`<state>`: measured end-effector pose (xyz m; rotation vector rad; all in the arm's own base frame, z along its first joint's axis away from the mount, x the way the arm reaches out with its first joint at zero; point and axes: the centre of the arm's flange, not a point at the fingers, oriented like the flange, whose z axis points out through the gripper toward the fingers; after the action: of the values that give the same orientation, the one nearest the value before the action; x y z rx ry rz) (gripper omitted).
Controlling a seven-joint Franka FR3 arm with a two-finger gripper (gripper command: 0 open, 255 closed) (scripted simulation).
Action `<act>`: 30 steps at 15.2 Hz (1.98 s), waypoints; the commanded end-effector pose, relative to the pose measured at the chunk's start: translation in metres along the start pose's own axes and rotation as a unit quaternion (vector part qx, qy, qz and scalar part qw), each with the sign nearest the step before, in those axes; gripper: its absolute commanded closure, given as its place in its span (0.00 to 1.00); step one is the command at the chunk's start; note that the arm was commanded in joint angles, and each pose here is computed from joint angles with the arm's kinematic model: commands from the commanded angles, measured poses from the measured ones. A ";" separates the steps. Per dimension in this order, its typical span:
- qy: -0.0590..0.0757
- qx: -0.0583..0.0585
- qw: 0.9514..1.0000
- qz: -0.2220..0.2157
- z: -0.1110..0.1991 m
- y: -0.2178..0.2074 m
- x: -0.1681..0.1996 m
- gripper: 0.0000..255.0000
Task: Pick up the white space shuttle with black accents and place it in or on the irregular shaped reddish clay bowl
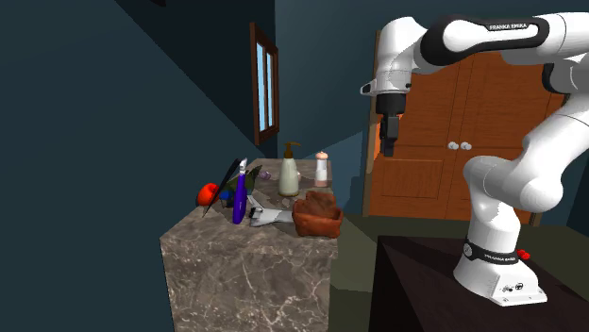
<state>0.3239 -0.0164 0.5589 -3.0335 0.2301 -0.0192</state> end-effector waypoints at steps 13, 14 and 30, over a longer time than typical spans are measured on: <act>0.014 -0.011 1.000 -0.018 0.081 0.053 0.120 0.00; 0.015 -0.012 1.000 -0.020 0.088 0.057 0.130 0.00; 0.033 -0.027 0.998 -0.044 0.189 0.123 0.296 0.00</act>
<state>0.5908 -0.1583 0.3679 -3.0953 0.1100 -0.1186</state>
